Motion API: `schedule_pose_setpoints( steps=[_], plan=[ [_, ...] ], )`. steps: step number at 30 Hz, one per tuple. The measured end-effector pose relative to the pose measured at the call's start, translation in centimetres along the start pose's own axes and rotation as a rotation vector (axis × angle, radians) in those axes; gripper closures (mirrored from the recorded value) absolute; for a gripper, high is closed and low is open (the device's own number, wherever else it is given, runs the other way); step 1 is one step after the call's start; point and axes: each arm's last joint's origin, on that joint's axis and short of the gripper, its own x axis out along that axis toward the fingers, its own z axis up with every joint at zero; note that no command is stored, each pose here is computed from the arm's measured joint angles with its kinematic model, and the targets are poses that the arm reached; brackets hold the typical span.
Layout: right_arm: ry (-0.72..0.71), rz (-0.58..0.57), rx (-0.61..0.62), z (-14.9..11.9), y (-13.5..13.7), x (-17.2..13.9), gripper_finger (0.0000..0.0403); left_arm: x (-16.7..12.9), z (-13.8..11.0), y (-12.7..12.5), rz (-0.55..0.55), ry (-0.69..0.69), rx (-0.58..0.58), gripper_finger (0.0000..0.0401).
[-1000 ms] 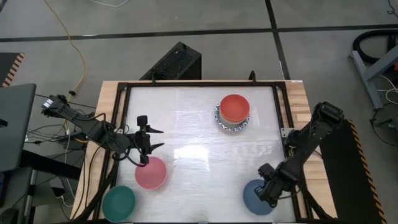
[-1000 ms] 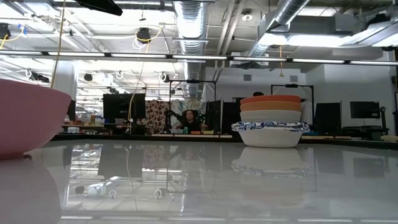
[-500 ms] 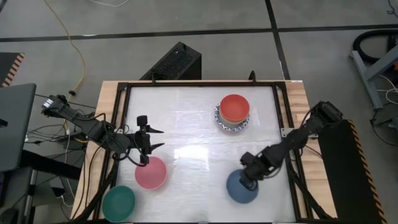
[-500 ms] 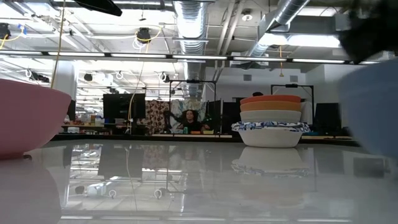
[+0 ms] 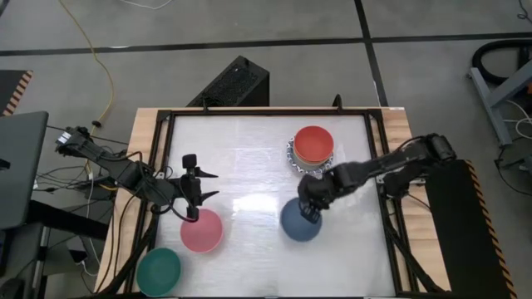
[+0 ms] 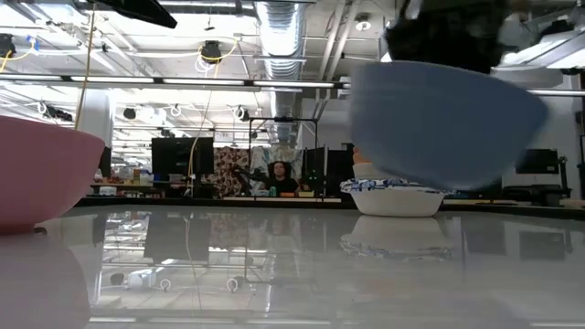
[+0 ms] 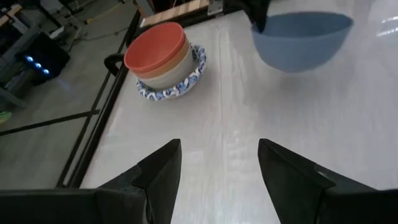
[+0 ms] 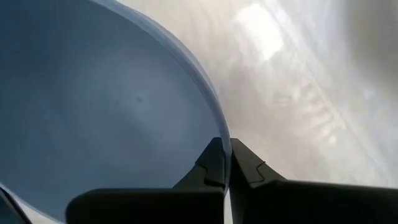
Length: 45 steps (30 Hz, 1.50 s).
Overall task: Nest bowls inside each other
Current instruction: Stack the blue bowl on top of the orange bowl
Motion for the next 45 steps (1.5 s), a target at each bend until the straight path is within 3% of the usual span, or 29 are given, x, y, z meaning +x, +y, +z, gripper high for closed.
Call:
schedule_pose_setpoints(
  steps=[8, 16, 21, 25, 30, 38, 45],
  plan=[
    [-0.039, -0.045, -0.032, 3.0, -2.6, -5.1, 0.0393, 0.0, -0.2, 0.0, 0.002, 0.014, -0.019, 0.0197],
    [-0.272, -0.135, -0.019, 4.4, -5.7, -11.2, 0.0391, 0.0, -0.2, 0.0, 0.003, 0.015, -0.04, 0.0197],
    [-0.402, -0.229, 0.167, 4.6, -8.8, -13.7, 0.0391, 0.0, -0.2, 0.0, 0.003, 0.017, -0.046, 0.0197],
    [-0.458, -0.307, 0.368, 4.9, -10.8, -14.3, 0.039, 0.0, -0.2, 0.0, 0.003, 0.017, -0.051, 0.0197],
    [-0.407, -0.352, 0.475, 5.7, -13.0, -13.8, 0.039, 0.0, -0.2, 0.0, 0.004, 0.017, -0.052, 0.0197],
    [-0.244, -0.292, 0.484, 7.8, -16.3, -12.1, 0.039, 0.0, -0.2, 0.0, 0.004, 0.017, -0.056, 0.0197],
    [-0.214, -0.244, 0.529, 8.0, -18.9, -12.4, 0.039, 0.0, -0.7, 0.0, 0.004, 0.057, -0.059, 0.0197]
  ],
)
